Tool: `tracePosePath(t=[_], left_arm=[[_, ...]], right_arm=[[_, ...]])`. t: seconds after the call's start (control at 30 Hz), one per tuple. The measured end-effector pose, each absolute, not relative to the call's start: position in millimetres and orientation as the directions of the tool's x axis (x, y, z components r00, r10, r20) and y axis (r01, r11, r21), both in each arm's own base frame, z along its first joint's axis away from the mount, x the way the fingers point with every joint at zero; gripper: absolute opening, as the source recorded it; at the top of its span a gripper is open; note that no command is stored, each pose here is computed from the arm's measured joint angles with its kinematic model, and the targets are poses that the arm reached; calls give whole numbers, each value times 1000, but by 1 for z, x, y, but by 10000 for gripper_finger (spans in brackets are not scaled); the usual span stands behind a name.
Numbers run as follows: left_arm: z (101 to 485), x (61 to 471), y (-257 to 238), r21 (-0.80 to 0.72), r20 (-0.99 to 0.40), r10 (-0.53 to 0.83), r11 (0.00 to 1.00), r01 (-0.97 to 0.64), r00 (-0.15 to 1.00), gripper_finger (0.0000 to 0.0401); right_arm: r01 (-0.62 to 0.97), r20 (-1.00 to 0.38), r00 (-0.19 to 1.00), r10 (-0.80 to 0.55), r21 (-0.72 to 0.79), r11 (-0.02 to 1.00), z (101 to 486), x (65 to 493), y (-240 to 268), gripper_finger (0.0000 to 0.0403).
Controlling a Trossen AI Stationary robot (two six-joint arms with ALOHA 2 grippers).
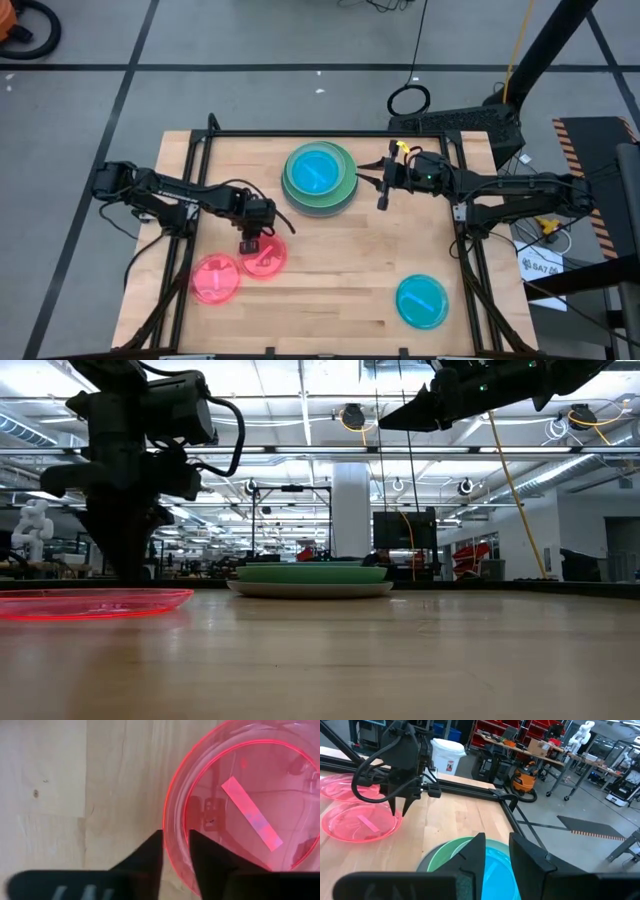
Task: Stack plastic plates
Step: Stack the pink plate on the blue plate
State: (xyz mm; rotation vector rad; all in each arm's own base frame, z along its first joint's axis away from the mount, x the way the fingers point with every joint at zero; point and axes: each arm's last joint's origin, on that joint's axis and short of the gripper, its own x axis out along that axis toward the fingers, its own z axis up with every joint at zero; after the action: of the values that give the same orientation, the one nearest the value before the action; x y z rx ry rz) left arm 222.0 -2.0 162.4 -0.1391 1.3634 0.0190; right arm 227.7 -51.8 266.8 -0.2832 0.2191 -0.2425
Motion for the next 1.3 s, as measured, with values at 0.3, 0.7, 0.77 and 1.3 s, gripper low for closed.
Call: tracePosePath(t=[0.3,0.7,0.77,1.3], left_arm=[[162,222,-2,-80,-976,-60,993,-88,208,209],[140,215,1,-160,-955,-124,980,-117,268,211],[137,214,2,-174,-950,-135,978,-118,280,211],[136,214,4,-183,-946,-147,978,-101,289,162]], right_arm=[[204,-182,947,-265,-300,932,267,228,-52,79],[202,-189,946,-265,-300,932,266,228,-52,79],[202,-189,946,-265,-300,932,266,228,-52,79],[202,-189,946,-265,-300,932,266,228,-52,79]])
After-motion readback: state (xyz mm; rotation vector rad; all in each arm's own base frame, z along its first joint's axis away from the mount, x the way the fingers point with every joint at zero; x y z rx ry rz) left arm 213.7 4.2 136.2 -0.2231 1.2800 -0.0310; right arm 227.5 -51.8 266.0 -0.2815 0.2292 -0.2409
